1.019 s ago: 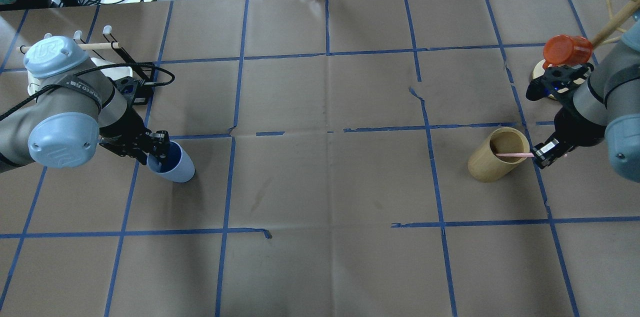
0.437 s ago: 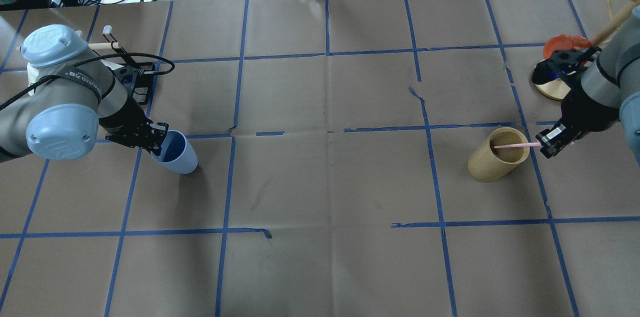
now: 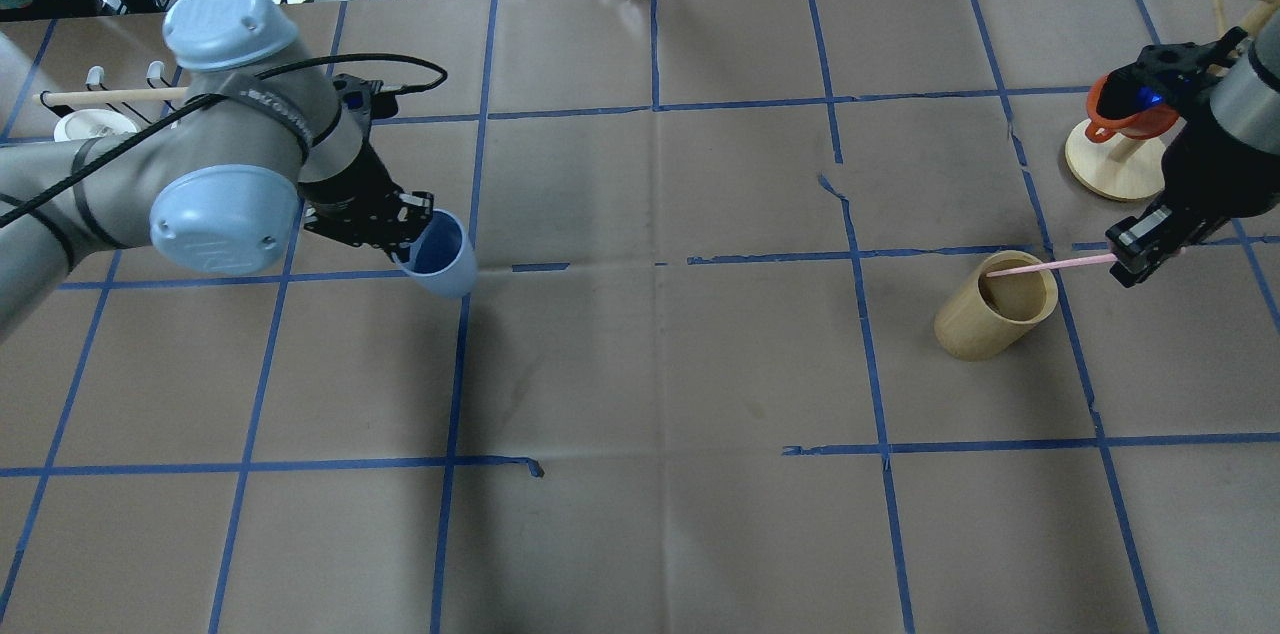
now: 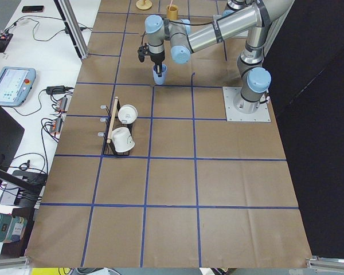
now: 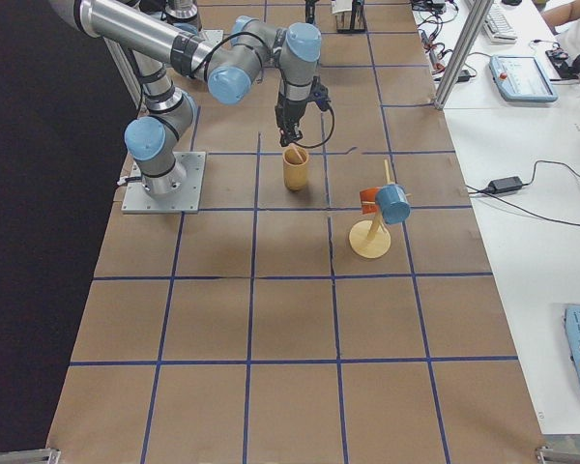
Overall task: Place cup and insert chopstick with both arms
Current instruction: 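Slide blue cup toward table center with left gripper while right lifts chopstick, then release blue cup and retract left gripper while right carries chopstick toward it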
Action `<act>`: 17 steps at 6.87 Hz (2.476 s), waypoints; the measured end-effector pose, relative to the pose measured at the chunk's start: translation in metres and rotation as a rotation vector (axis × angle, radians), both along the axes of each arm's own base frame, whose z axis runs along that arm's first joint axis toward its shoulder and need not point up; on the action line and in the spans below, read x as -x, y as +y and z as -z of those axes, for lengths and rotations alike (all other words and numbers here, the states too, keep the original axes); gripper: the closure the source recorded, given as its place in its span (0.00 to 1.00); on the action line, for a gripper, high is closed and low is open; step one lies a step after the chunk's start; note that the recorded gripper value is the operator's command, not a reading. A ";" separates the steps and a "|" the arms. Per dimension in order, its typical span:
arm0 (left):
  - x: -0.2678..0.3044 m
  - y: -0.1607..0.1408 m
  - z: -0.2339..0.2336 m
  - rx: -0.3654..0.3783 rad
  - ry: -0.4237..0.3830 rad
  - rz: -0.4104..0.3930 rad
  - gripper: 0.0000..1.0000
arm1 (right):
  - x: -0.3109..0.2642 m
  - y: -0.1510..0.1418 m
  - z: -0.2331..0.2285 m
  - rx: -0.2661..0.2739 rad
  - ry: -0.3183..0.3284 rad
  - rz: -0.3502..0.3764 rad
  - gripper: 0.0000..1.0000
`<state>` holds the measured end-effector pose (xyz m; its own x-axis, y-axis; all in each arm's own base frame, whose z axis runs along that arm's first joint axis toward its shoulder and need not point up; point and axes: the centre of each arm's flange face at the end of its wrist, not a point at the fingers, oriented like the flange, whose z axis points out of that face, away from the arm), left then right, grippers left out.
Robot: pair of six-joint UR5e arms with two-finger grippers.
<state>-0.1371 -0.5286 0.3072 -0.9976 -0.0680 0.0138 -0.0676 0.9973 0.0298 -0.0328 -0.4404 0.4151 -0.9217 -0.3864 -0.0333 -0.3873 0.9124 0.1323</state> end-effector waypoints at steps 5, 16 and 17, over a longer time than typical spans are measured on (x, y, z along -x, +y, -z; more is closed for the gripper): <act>0.182 -0.018 0.022 0.009 0.019 0.051 0.91 | 0.000 -0.014 -0.070 0.011 0.008 0.028 0.92; 0.087 -0.001 -0.130 0.045 0.039 0.063 0.00 | -0.133 -0.075 -0.087 -0.214 -0.084 0.192 0.93; 0.064 -0.001 -0.150 0.033 0.037 0.055 0.00 | -0.148 -0.072 -0.087 -0.220 -0.102 0.212 0.93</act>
